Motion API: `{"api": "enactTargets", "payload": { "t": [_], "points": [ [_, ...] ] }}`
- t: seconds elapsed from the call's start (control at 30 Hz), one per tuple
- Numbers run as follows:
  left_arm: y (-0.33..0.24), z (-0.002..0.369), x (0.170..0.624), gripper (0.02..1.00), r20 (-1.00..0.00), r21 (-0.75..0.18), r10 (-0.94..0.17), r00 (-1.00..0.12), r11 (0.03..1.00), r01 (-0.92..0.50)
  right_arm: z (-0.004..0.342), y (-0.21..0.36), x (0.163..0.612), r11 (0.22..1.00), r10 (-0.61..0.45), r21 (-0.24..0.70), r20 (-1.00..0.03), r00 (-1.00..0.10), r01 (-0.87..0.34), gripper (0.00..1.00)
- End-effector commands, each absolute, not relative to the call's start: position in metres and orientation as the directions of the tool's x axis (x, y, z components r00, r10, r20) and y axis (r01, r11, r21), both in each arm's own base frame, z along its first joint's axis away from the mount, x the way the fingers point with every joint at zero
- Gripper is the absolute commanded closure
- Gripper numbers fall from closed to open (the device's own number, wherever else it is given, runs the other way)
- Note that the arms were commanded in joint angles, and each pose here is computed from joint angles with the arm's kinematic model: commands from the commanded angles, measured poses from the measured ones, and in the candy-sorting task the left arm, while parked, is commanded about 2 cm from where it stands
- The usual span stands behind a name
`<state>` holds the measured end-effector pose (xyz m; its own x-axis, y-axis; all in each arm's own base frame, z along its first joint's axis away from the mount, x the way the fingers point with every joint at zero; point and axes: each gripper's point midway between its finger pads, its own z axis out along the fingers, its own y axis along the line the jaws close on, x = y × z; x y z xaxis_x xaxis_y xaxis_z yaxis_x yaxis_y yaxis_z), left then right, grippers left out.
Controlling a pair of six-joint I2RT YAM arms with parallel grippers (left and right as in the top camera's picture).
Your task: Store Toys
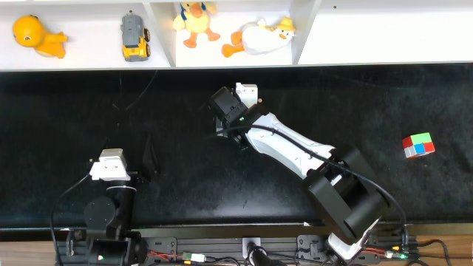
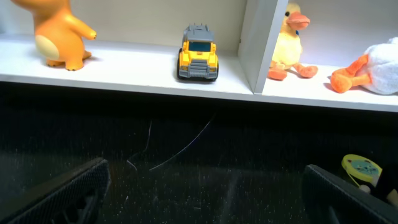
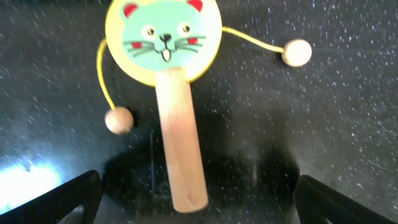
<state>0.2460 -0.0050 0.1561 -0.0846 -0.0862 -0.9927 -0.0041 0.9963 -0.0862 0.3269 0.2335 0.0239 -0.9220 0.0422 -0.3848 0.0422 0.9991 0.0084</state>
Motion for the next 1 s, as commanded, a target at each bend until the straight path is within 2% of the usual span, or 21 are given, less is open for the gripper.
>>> {"api": "enactTargets", "payload": {
  "t": [0.03,0.23,0.27,0.3,0.4,0.6,0.67,0.87,1.0],
  "points": [
    [-0.007,0.157,0.246,0.02,-0.993,-0.094,-0.094,-0.078,0.996,0.006,0.011,0.235,0.321,1.0,0.011,-0.004,-0.333,-0.943,0.013,0.005],
    [-0.007,0.157,0.246,0.02,-0.993,-0.094,-0.094,-0.078,0.996,0.006,0.011,0.233,0.32,1.0,-0.014,-0.02,-0.332,-0.943,-0.008,0.001],
    [-0.007,0.157,0.246,0.02,-0.993,-0.094,-0.094,-0.078,0.996,0.006,0.011,0.233,0.32,1.0,-0.014,-0.022,-0.333,-0.943,-0.008,0.029],
    [-0.007,0.157,0.246,0.02,-0.993,-0.094,-0.094,-0.078,0.996,0.006,0.011,0.233,0.32,1.0,-0.015,-0.022,-0.334,-0.943,-0.008,0.108],
    [-0.007,0.157,0.246,0.02,-0.993,-0.094,-0.094,-0.078,0.996,0.006,0.011,0.232,0.321,1.0,-0.013,-0.023,-0.337,-0.941,-0.006,0.465],
    [-0.007,0.157,0.246,0.02,-0.993,-0.094,-0.094,-0.078,0.996,0.006,0.011,0.231,0.322,1.0,-0.013,-0.029,-0.343,-0.939,-0.003,0.649],
    [-0.007,0.157,0.246,0.02,-0.993,-0.094,-0.094,-0.078,0.996,0.006,0.012,0.231,0.324,0.999,-0.012,-0.034,-0.352,-0.936,0.0,0.676],
    [-0.007,0.157,0.246,0.02,-0.993,-0.094,-0.094,-0.078,0.996,0.006,0.016,0.236,0.335,1.0,-0.001,-0.016,-0.4,-0.916,0.006,0.621],
    [-0.007,0.157,0.246,0.023,-0.993,-0.094,-0.094,-0.078,0.996,0.006,0.019,0.24,0.341,1.0,0.008,0.003,-0.424,-0.906,0.008,0.654]
  ]
}}
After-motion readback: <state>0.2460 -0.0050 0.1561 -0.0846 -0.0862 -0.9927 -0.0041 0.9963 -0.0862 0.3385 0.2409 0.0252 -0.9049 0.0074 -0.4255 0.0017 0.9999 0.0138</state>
